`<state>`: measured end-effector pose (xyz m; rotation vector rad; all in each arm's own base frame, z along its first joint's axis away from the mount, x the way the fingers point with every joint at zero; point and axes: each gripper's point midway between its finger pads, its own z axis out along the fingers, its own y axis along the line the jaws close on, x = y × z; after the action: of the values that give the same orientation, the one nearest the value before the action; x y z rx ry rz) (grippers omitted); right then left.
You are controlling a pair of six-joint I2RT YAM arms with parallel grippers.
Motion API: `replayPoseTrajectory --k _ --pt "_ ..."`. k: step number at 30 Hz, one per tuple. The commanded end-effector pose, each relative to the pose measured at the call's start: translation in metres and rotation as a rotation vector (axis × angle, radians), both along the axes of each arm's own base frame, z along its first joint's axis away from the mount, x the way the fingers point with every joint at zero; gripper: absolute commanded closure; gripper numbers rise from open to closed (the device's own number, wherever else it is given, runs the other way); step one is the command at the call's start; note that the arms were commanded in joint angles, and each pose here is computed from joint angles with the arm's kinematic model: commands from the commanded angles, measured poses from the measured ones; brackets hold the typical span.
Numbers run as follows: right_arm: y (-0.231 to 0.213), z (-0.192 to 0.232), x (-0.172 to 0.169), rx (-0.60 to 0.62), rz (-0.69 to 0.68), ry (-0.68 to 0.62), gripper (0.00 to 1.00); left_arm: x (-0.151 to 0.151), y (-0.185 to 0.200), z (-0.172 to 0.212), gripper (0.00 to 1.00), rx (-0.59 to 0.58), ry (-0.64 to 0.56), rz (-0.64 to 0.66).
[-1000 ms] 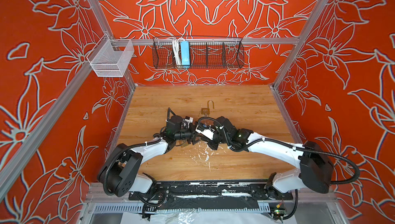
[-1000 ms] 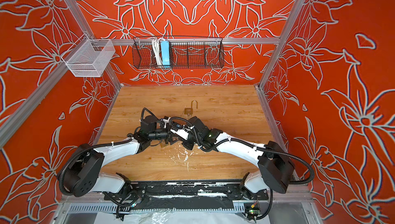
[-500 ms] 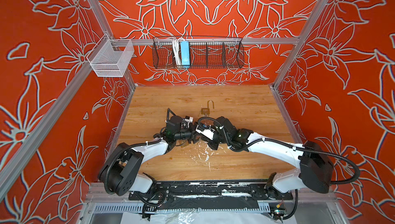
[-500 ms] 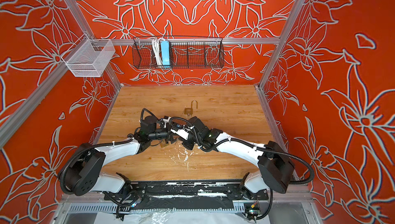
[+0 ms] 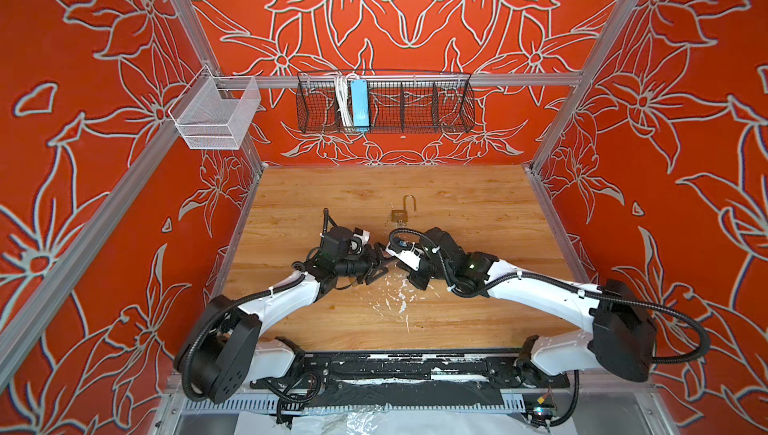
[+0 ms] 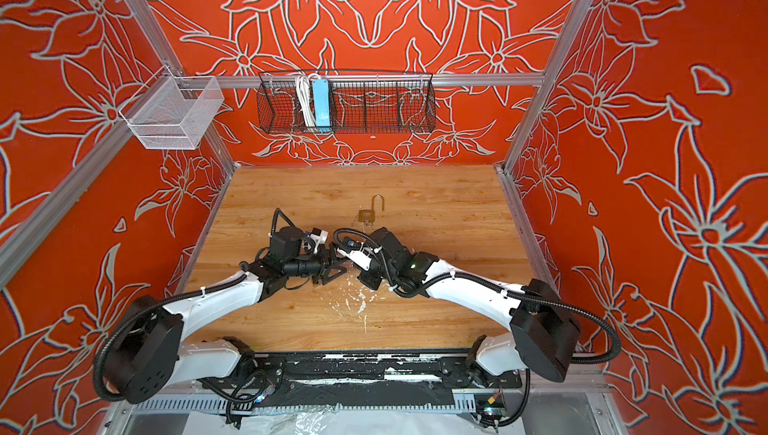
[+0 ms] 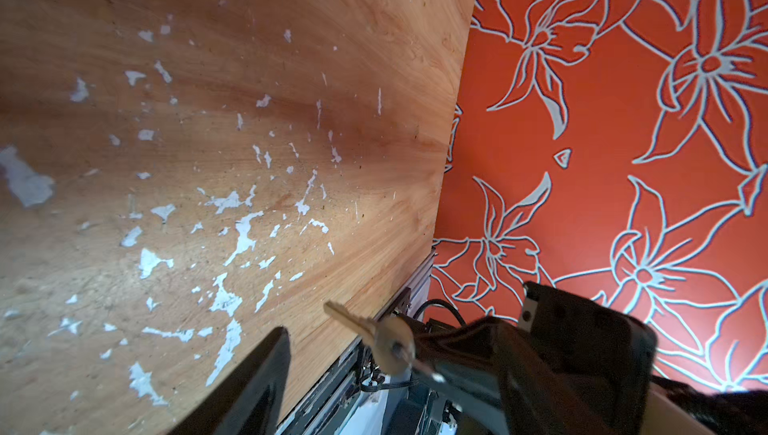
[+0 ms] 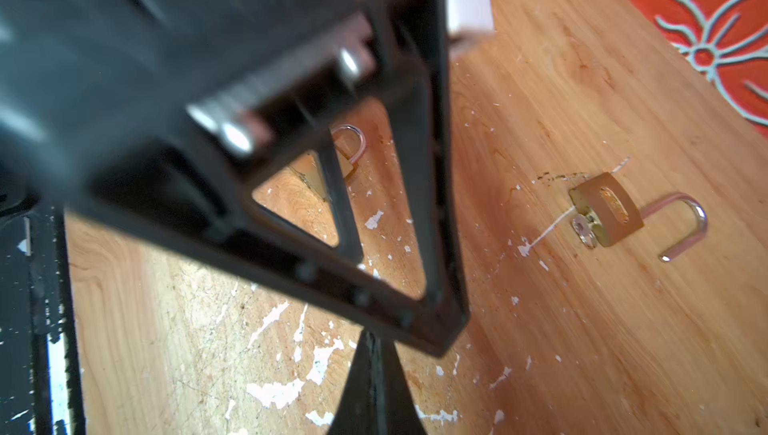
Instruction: Unlock with the key
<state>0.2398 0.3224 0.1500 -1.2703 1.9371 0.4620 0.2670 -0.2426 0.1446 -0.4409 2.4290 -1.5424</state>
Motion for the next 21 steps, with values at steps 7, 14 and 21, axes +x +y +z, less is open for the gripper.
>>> replayPoseTrajectory --k 7,14,21 --pt "-0.007 0.007 -0.001 0.012 -0.035 -0.010 1.00 -0.010 0.043 -0.011 0.30 0.287 -0.195 0.032" --pt "0.008 0.030 -0.016 0.082 0.055 0.038 1.00 -0.020 0.049 0.046 0.48 0.337 -0.827 -0.015" --pt "0.026 0.065 -0.026 0.214 0.102 0.097 1.00 -0.046 0.052 0.075 0.54 0.431 -1.346 -0.052"
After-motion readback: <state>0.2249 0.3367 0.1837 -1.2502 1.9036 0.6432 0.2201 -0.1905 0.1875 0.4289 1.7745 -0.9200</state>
